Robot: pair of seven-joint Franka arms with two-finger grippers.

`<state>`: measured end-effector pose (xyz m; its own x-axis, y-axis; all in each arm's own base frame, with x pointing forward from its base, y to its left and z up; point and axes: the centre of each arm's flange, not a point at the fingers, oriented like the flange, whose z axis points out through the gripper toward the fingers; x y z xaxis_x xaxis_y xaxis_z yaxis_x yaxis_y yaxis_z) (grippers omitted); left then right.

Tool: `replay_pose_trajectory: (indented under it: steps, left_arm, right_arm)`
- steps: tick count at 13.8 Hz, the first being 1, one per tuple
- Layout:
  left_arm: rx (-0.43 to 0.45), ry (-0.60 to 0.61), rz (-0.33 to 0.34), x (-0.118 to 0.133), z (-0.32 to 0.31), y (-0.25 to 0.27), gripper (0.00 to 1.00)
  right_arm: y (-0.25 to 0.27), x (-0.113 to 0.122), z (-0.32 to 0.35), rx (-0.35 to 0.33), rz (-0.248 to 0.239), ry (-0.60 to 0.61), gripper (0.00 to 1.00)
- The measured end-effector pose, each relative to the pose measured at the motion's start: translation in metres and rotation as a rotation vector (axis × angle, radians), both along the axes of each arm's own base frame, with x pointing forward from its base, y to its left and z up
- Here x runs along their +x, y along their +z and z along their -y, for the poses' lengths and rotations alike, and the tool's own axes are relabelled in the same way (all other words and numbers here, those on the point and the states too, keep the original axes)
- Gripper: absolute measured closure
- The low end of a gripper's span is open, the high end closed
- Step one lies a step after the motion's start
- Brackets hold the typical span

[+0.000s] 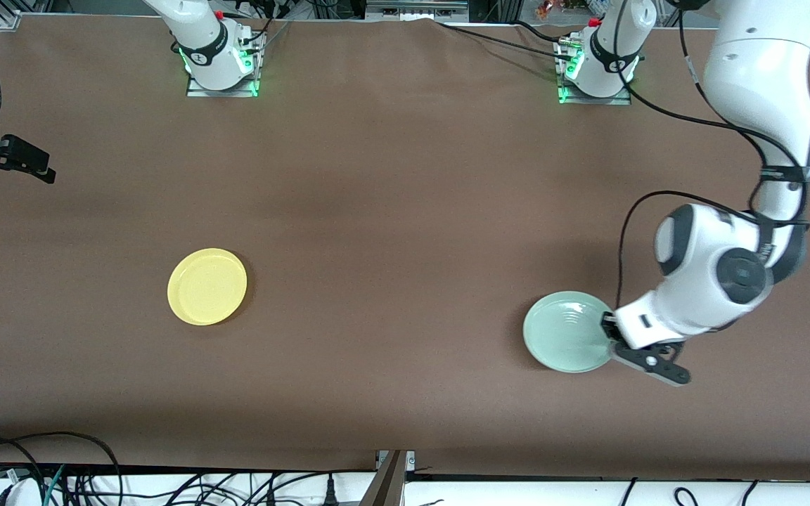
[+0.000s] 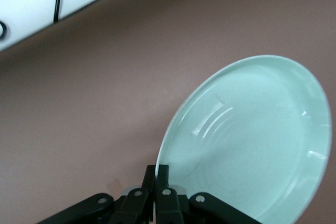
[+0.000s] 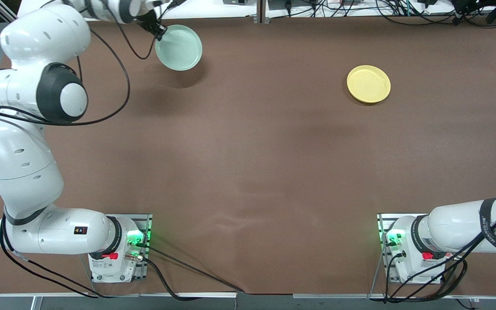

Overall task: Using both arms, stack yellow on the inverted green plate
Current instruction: 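Lift the green plate with the left gripper and flip it over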

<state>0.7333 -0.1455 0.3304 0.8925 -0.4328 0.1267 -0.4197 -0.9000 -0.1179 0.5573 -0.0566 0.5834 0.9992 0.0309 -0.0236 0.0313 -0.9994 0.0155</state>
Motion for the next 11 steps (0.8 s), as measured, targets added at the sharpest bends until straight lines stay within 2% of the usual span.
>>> replay_pose_trajectory:
  steps: [3,7,9,11]
  left_arm:
    - [0.147,-0.024,0.102,-0.008,0.078,0.000,0.97]
    - [0.385,-0.084,0.314,-0.019,0.163,-0.014,0.97]
    - [0.467,-0.117,0.393,-0.030,0.199,-0.020,0.97]
    - [0.516,-0.138,0.440,-0.037,0.222,-0.024,0.97]
  right_arm:
    - [0.000,0.000,0.000,0.000,-0.001,0.000,0.00]
    - [-0.001,0.000,0.001,0.000,-0.002,-0.001,0.00]
    - [-0.001,0.000,0.001,0.000,-0.002,-0.002,0.00]
    - [-0.001,0.000,0.001,0.000,-0.002,-0.002,0.00]
